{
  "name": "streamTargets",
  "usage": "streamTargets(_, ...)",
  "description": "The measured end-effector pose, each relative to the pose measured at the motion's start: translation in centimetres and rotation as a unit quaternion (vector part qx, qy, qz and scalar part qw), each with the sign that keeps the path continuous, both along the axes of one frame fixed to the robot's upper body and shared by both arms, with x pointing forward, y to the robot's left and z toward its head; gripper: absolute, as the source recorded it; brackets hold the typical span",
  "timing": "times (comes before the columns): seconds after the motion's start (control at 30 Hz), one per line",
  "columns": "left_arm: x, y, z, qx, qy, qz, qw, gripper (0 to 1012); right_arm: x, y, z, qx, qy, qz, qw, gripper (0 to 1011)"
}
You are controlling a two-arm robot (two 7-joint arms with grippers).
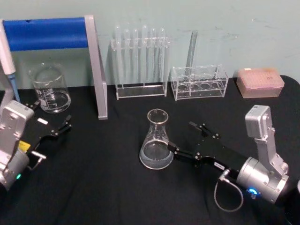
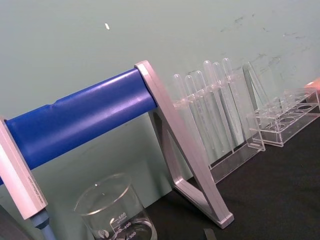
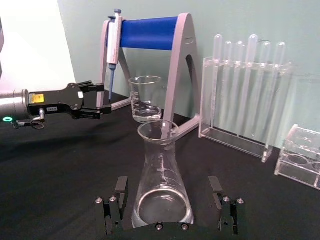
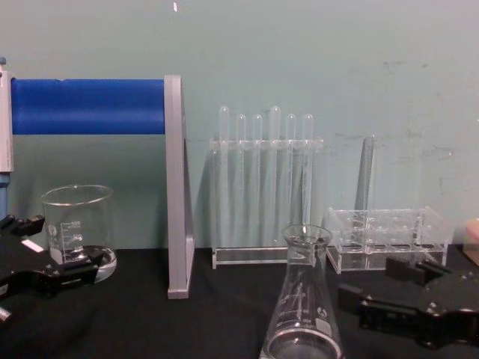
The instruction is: Grasp the erlenmeyer flask with one hand, shake it three times, then place it back.
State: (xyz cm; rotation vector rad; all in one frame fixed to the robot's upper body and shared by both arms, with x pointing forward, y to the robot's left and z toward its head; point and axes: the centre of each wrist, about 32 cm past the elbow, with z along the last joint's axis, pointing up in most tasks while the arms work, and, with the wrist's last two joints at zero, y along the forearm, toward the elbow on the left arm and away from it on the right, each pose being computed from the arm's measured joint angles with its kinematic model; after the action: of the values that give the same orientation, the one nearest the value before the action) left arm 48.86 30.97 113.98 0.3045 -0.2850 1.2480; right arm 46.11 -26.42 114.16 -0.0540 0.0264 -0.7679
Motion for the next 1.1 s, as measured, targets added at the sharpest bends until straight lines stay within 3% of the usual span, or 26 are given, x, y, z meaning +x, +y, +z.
streamTargets(0.63,0.0,0.0,0.0,0.0,0.0,0.0,1.0,1001,2.4,2.9,-0.6,-0.024,-0.026,0.006,0.9993,1003)
streamTargets(1.1,0.0,0.0,0.0,0.0,0.0,0.0,1.0,1001,4.6,4.3,-0.7,-0.021,-0.031,0.001,0.9993,1003)
